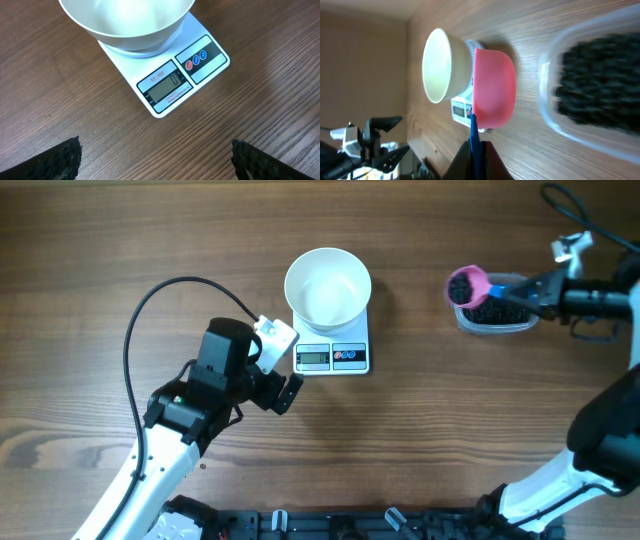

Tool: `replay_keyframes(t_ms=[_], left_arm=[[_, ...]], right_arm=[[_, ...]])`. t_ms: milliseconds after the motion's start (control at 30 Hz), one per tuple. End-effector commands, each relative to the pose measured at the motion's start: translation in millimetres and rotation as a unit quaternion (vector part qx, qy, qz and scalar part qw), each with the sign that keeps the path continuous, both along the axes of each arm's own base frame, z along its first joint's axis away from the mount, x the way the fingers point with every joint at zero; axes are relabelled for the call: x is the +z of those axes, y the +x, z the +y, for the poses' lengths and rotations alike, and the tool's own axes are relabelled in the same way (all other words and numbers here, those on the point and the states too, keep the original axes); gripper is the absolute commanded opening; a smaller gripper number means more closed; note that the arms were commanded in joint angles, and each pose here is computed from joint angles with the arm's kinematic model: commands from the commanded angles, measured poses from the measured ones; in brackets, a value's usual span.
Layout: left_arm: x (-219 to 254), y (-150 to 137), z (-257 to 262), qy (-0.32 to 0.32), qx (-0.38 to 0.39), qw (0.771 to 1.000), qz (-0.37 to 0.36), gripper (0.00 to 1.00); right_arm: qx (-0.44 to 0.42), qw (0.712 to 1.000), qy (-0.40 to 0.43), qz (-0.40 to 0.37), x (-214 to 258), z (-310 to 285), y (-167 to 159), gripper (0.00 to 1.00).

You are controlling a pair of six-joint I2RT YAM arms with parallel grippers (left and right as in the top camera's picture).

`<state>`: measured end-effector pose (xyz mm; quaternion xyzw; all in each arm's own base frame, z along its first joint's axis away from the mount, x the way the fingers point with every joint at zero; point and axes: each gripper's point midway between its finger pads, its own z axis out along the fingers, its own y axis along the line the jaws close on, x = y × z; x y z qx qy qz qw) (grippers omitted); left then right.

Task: Scoop item into bowl and weigh 150g on scale
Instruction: 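Carry the scoop left over the white bowl with the right gripper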

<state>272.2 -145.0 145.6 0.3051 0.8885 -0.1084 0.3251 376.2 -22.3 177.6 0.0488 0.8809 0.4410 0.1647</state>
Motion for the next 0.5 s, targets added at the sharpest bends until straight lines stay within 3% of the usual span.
replay_keyframes(t_ms=[0,467], left_arm=[[-2.6,-0.5,0.8,0.002,-0.003,1.000,0.003,1.00],[-2.6,-0.5,0.7,0.002,-0.003,1.000,0.003,1.00]], right_arm=[[0.035,0.999,0.022,-0.016,14.6,33.6,12.8,0.04],[0.120,0.992,-0.014,-0.042,47.7,137.5,34.3,0.04]])
